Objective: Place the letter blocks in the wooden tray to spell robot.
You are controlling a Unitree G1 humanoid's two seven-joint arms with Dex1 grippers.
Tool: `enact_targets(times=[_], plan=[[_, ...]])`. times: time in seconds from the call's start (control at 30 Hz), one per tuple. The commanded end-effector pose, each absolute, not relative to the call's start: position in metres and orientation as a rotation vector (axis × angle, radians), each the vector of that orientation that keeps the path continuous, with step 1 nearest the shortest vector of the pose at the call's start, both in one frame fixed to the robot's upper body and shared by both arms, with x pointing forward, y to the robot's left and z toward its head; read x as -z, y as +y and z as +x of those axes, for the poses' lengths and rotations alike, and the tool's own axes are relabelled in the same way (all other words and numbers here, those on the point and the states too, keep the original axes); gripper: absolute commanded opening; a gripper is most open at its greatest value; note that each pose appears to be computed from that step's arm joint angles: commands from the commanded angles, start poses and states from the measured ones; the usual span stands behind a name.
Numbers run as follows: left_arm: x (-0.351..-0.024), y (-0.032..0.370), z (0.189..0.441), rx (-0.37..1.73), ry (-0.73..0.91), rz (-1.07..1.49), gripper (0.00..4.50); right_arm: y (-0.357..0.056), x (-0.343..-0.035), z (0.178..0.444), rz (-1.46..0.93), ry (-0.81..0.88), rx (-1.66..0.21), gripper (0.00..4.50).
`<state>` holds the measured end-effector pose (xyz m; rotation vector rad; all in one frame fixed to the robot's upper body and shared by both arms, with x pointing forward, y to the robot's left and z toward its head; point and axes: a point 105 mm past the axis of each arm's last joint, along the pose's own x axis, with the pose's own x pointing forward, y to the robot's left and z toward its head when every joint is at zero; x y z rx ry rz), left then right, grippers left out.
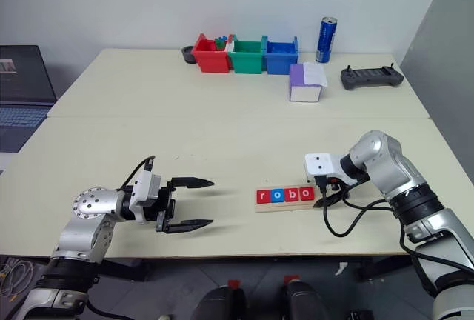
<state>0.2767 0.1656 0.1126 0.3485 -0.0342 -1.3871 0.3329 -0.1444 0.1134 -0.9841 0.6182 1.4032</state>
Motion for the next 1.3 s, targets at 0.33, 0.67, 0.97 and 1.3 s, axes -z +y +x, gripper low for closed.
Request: enact_targets(times=[0.33,0.67,0.97,1.3], plan=[[-0.12,0.167,0.278,1.379,-0.065,0.371,4.5,-0.15,-0.155,0.332,-0.824,0.479,-1.375,4.46],[-0.12,0.166,0.279,1.384,-0.064,0.371,4.5,-0.156,-0.136,0.336,-0.803,0.512,-1.337,1.45],[-0.119,0.166,0.276,1.383,-0.058,0.366,4.5,-0.159,-0.116,0.331,-0.814,0.568,-1.356,0.04],[-0.119,0.167,0.275,1.381,-0.054,0.368,4.5,-0.15,-0.107,0.332,-0.808,0.569,-1.366,0.04]])
